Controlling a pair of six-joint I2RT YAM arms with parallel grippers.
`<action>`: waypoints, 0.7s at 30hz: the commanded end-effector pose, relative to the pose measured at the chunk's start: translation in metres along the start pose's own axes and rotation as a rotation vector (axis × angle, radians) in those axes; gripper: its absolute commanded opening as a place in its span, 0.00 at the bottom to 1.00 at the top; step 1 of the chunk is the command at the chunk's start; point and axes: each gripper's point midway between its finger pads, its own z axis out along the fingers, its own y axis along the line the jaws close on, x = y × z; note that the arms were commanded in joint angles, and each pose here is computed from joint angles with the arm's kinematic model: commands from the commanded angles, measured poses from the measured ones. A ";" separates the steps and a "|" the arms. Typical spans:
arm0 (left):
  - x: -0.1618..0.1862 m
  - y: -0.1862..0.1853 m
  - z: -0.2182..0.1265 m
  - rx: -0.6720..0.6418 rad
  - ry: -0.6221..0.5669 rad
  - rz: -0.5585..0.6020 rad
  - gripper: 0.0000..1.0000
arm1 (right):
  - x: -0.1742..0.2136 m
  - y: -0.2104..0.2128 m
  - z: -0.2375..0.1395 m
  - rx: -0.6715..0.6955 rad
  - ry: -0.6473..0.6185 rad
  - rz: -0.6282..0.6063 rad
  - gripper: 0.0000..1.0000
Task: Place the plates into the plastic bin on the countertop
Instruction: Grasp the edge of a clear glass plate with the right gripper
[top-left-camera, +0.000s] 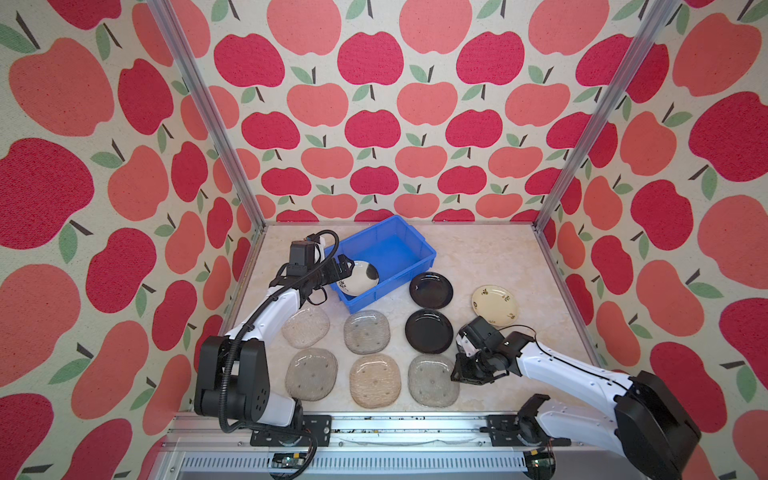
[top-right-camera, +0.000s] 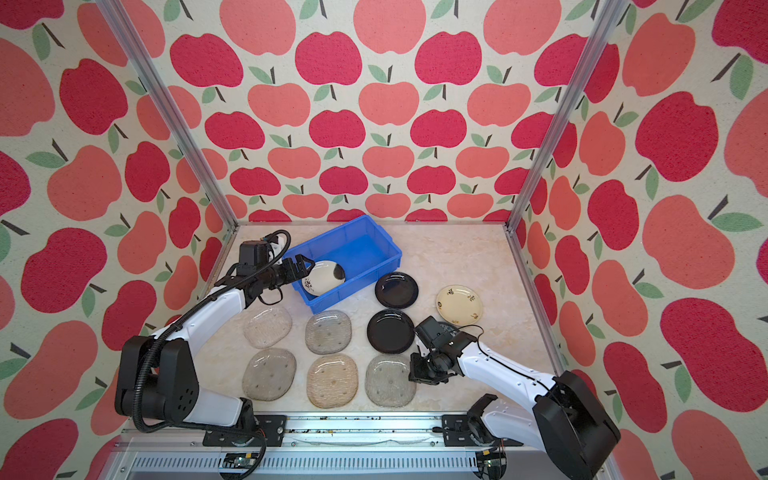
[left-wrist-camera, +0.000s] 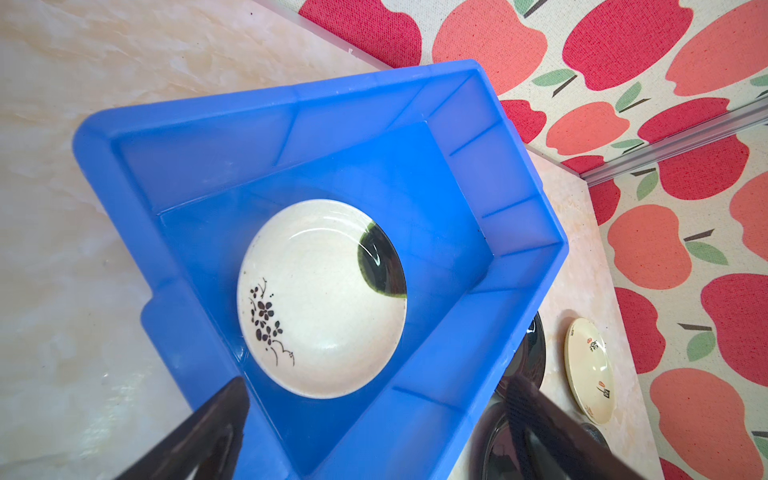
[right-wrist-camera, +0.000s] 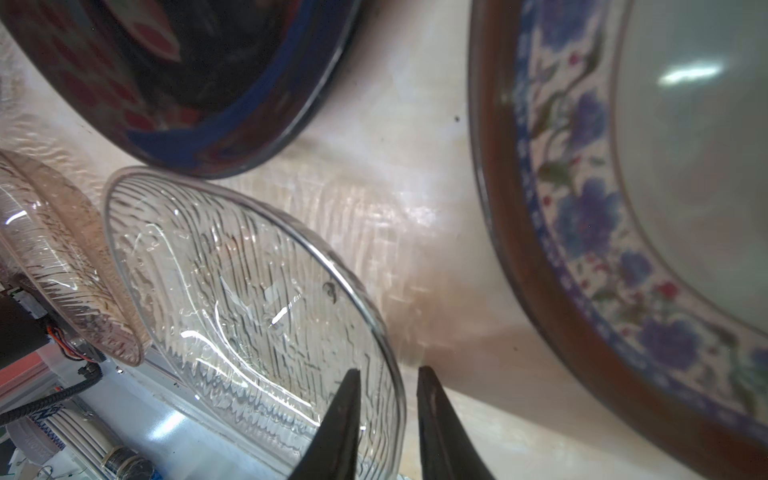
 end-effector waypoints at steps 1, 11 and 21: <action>0.002 0.005 0.006 -0.008 -0.004 0.016 0.98 | 0.000 0.003 0.003 -0.021 0.000 0.008 0.24; 0.001 0.006 0.009 -0.004 0.002 0.010 0.97 | 0.004 -0.002 -0.006 -0.007 -0.017 0.025 0.00; -0.012 -0.013 -0.001 0.037 -0.001 0.021 0.96 | -0.013 0.023 -0.086 0.026 -0.104 -0.084 0.00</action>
